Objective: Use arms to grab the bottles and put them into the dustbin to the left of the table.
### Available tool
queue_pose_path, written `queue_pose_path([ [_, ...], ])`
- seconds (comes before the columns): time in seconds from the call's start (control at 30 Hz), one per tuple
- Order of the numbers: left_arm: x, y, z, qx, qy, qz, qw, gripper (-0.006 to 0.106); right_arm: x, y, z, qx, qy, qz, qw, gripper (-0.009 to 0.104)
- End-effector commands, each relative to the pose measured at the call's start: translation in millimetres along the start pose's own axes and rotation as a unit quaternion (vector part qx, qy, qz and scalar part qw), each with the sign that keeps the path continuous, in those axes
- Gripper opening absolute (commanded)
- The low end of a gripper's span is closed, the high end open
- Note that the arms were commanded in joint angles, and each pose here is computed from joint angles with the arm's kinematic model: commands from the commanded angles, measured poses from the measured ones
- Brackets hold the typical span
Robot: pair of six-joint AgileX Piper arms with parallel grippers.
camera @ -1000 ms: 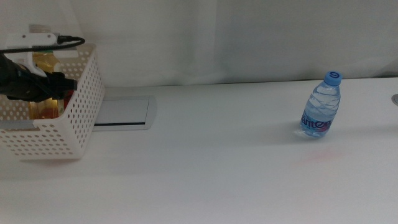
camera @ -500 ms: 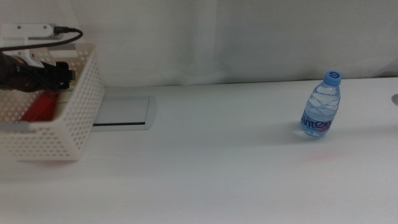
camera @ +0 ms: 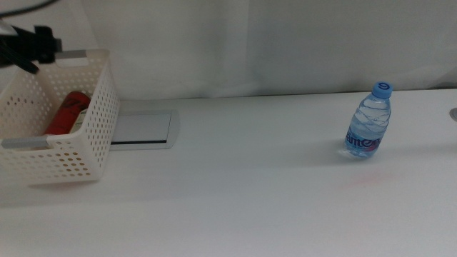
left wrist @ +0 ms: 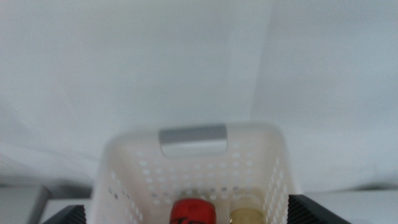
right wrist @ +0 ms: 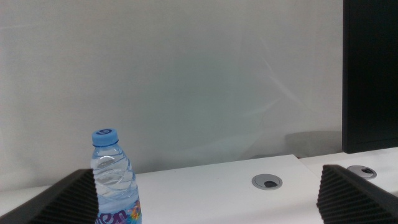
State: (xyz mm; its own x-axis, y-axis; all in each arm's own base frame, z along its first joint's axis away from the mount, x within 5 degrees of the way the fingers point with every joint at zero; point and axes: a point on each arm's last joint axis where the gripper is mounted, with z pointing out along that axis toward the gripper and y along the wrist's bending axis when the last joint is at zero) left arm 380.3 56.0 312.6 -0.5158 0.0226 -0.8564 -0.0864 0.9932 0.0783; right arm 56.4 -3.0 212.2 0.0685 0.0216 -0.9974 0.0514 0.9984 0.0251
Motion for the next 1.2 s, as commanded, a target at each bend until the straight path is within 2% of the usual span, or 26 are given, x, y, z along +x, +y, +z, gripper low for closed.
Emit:
queue_pose_path([
  [0.0, -13, 1, -26, 0.000, -0.018, -0.009, 1.000, 0.085, 11, -1, -2, 0.003, 0.001, -0.004, 1.000, 0.094],
  [0.17, -34, 2, -86, -0.003, -0.067, -0.005, 0.998, 0.085, 11, -1, -2, 0.003, 0.001, -0.003, 1.000, 0.094],
  [0.33, -33, 1, -131, -0.004, -0.092, -0.004, 0.996, 0.085, 11, -1, -2, 0.003, -0.003, -0.003, 1.000, 0.094],
  [0.4, -15, -2, -163, -0.004, -0.100, -0.006, 0.995, 0.085, 11, -1, -2, 0.003, -0.003, -0.003, 1.000, 0.094],
  [0.57, 23, -10, -185, 0.005, -0.100, -0.005, 0.995, 0.085, 10, -1, -2, 0.003, -0.007, -0.003, 1.000, 0.094],
  [0.67, 56, -21, -194, 0.026, -0.089, 0.007, 0.996, 0.080, 10, -1, -2, 0.003, -0.007, -0.003, 1.000, 0.094],
  [0.7, 65, -24, -197, 0.032, -0.086, 0.011, 0.996, 0.077, 10, -1, -2, 0.003, -0.007, -0.003, 1.000, 0.094],
  [0.83, 108, -33, -211, 0.054, -0.087, 0.015, 0.995, 0.041, 10, -1, -2, 0.003, -0.007, -0.003, 1.000, 0.094],
  [0.87, 124, -34, -216, 0.056, -0.094, 0.008, 0.994, 0.021, 10, -1, -2, 0.003, -0.007, -0.003, 1.000, 0.094],
  [0.93, 138, -34, -221, 0.056, -0.099, -0.004, 0.993, 0.002, 8, -1, -2, 0.003, -0.015, -0.003, 1.000, 0.094],
  [0.97, 144, -34, -223, 0.056, -0.104, -0.004, 0.993, -0.003, 8, -1, -2, 0.003, -0.016, -0.003, 1.000, 0.094],
  [1.17, 159, -33, -229, 0.054, -0.113, -0.003, 0.992, -0.003, 7, -1, -2, 0.003, -0.024, -0.003, 1.000, 0.094],
])
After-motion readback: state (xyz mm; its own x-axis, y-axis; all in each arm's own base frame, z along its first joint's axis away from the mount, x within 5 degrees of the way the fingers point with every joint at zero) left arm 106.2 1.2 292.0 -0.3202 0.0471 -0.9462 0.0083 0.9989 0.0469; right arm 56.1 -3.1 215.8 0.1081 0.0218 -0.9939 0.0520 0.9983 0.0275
